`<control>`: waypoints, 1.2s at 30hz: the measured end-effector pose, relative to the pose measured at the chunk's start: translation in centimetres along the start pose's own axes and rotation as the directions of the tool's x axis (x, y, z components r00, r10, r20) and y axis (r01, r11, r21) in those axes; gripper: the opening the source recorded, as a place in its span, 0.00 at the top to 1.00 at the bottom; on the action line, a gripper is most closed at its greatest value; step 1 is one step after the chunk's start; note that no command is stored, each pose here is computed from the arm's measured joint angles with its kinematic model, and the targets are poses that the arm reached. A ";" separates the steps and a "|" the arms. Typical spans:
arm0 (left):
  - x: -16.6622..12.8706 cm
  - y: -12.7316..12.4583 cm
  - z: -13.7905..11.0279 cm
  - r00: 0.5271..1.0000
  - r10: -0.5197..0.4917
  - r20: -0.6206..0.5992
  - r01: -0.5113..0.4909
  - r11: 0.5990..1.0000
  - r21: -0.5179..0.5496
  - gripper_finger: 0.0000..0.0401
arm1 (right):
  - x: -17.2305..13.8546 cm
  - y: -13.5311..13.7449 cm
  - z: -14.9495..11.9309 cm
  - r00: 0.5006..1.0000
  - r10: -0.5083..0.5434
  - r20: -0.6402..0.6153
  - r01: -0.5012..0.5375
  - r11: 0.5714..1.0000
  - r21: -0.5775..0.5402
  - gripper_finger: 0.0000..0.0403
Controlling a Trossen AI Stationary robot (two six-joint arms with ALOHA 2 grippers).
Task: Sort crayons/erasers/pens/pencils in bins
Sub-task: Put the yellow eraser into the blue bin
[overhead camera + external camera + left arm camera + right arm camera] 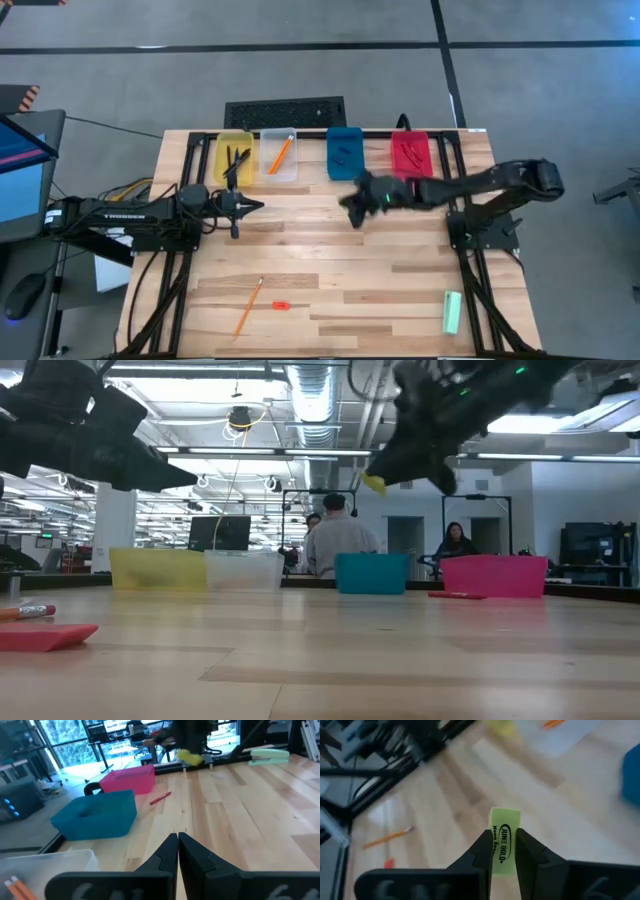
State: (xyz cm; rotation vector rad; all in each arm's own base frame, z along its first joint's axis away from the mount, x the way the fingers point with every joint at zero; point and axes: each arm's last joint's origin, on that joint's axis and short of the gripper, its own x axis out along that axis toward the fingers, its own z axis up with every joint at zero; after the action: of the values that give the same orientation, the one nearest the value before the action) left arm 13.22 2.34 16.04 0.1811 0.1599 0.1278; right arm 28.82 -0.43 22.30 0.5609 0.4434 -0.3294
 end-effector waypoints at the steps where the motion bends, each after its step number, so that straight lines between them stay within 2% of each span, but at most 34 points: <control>1: 0.0 0.0 0.0 1.000 0.002 0.000 -0.002 1.000 0.005 0.98 | 0.2 -0.9 0.9 1.000 -0.012 0.007 0.012 1.000 -0.005 0.84; 5: 0.0 0.0 0.0 1.000 0.003 -0.001 -0.003 1.000 0.011 0.98 | 1.4 -5.0 3.8 0.994 -0.112 -0.007 0.112 0.993 -0.039 0.84; 11: 0.0 0.1 0.0 0.999 0.032 -0.008 -0.031 0.999 0.026 0.98 | 4.2 -10.4 8.0 0.978 -0.207 -0.037 0.202 0.974 -0.105 0.84; 15: 0.0 0.1 0.0 0.999 0.046 -0.011 -0.045 0.999 0.026 0.98 | 5.7 -13.7 10.0 0.944 -0.306 -0.119 0.290 0.947 -0.135 0.84; 18: 0.0 0.1 -0.1 0.999 0.046 -0.012 -0.046 0.999 0.026 0.98 | 7.1 -15.5 10.6 0.913 -0.356 -0.198 0.328 0.931 -0.159 0.84; 24: 0.0 0.1 -0.2 0.999 0.043 -0.031 -0.042 0.999 0.018 0.98 | 9.8 -17.5 10.6 0.871 -0.391 -0.298 0.345 0.918 -0.195 0.84; 29: 0.0 0.1 -0.2 0.999 0.042 -0.031 -0.042 0.999 0.018 0.98 | 11.4 -18.1 10.6 0.860 -0.395 -0.323 0.338 0.915 -0.219 0.84; 36: 0.0 0.1 -0.2 0.999 0.042 -0.031 -0.042 0.999 0.017 0.98 | 12.0 -18.4 10.3 0.843 -0.402 -0.358 0.340 0.913 -0.226 0.84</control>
State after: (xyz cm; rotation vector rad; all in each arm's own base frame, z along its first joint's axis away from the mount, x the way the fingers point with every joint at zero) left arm 13.16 2.47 15.82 0.1988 0.1889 0.1713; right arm 34.64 -23.20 16.20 0.3842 0.9747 -0.5527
